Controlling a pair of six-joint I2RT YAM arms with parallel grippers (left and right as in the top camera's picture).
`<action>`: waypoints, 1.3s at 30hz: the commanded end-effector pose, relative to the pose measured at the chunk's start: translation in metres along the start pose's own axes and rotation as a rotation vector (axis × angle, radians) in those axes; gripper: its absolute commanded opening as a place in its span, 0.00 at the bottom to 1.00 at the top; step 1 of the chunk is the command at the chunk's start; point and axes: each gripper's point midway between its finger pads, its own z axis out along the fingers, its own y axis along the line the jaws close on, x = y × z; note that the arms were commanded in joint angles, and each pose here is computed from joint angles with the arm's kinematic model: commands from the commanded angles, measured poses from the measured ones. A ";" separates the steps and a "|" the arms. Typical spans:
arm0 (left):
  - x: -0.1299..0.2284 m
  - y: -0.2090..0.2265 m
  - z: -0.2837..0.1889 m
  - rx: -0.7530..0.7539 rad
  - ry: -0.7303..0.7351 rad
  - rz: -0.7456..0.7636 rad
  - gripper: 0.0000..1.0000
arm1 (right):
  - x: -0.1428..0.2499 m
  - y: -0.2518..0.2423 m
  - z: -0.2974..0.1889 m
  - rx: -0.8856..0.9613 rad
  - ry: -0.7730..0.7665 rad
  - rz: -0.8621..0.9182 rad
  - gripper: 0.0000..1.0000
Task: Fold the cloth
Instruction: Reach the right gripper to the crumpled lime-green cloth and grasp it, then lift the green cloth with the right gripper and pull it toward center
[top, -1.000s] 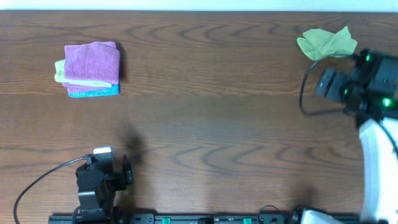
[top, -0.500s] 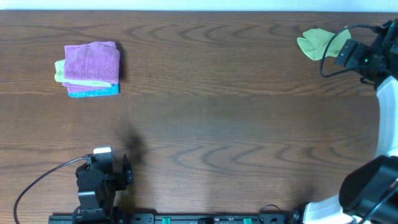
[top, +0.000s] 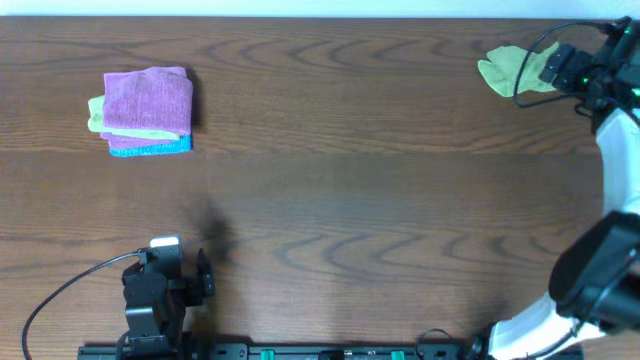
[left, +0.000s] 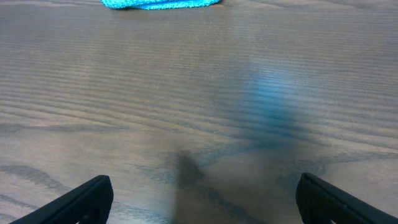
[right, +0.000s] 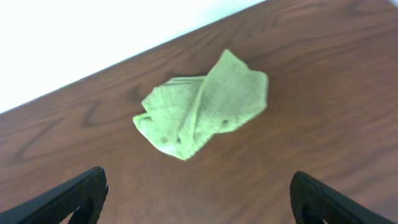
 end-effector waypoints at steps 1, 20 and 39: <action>0.009 0.002 0.004 -0.013 0.025 0.012 0.95 | 0.005 0.003 0.024 -0.065 0.015 0.103 0.92; 0.009 0.002 0.004 -0.013 0.025 0.012 0.95 | 0.028 -0.008 0.115 -0.084 0.040 0.234 0.86; 0.009 0.002 0.004 -0.013 0.025 0.012 0.95 | 0.062 -0.006 0.158 -0.148 0.081 0.280 0.62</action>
